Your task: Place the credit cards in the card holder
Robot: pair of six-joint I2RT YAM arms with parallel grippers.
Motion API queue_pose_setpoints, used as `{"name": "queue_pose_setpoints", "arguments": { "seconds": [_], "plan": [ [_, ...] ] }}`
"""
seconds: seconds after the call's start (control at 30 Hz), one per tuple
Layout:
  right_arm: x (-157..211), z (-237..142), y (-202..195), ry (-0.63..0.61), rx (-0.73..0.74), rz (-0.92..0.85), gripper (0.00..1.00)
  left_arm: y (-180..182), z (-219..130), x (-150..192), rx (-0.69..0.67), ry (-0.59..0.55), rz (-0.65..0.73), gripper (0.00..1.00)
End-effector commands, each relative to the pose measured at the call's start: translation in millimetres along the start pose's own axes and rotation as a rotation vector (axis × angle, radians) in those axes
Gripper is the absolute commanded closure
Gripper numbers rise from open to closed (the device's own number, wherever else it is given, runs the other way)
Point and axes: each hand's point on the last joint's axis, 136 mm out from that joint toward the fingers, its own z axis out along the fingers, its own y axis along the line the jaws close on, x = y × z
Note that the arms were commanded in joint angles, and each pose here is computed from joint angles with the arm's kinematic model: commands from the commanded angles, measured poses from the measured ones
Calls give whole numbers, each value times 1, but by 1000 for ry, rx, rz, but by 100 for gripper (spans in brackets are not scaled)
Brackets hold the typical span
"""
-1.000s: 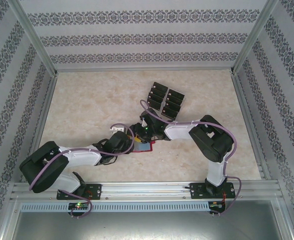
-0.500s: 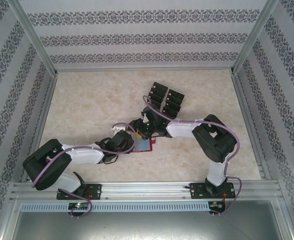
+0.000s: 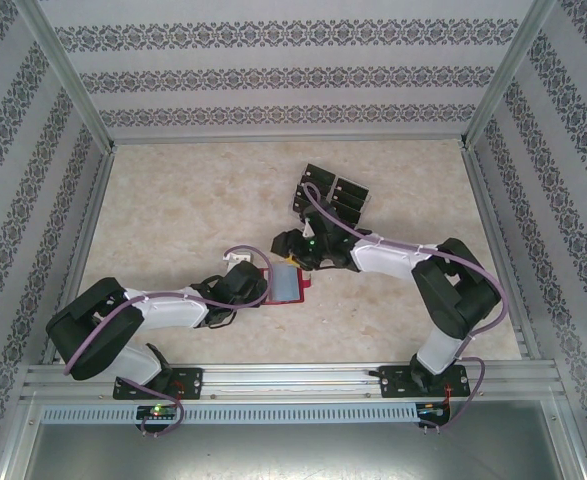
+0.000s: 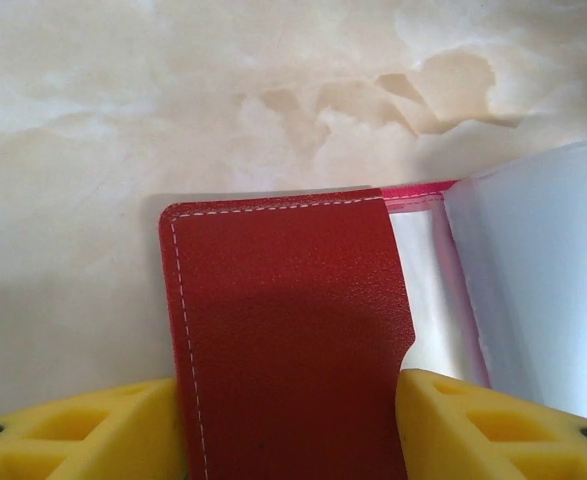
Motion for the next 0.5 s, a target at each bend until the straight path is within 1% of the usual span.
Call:
{"name": "queue_pose_setpoints", "arguments": {
  "seconds": [0.0,0.2,0.47],
  "plan": [
    [13,-3,-25,12,102,-47,44,-20,24,64,156,245,-4,42],
    [25,9,-31,44,112,-56,44,-20,25,65,157,249,-6,42],
    [28,19,-31,67,120,-59,44,-21,25,65,161,250,-3,42]
  ]
}}
